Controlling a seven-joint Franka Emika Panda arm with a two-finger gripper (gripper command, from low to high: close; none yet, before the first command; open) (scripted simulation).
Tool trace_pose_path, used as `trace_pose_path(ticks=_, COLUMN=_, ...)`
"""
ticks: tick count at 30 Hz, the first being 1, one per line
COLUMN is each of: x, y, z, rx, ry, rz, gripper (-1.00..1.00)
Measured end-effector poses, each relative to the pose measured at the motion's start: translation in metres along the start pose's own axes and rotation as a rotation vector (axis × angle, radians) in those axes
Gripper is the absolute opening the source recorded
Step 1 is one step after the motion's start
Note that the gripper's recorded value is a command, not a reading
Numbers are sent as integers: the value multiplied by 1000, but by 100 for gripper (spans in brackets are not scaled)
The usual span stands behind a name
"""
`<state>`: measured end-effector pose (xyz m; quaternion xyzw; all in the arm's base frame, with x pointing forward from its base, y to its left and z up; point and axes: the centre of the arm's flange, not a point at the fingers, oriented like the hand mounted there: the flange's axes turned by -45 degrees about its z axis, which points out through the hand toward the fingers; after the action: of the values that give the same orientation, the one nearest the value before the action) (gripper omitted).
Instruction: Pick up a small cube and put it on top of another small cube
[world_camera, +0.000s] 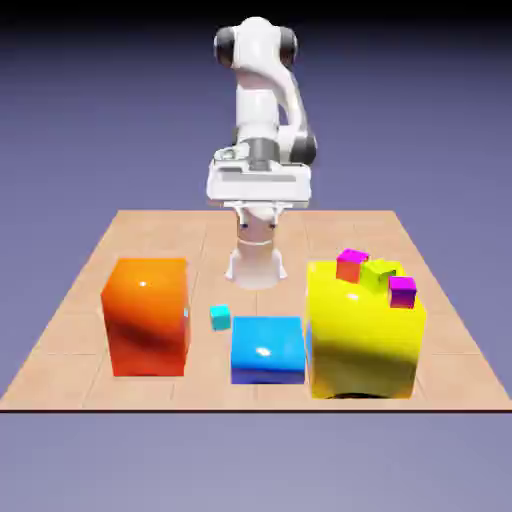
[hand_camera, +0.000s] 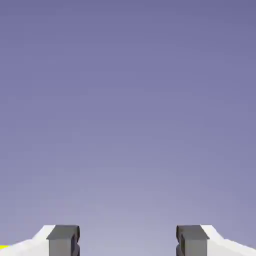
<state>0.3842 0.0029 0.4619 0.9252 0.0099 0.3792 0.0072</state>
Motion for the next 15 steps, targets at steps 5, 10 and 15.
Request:
trace_pose_path(ticks=5, x=-10, y=3, z=-22, rx=-54, ry=-83, rz=115, gripper=0)
trace_pose_path(ticks=10, x=-26, y=0, z=-34, rx=-106, ry=-171, rz=225, gripper=0)
trace_pose_path(ticks=15, x=-49, y=-5, z=-35, rx=-158, ry=-264, rz=335, gripper=0)
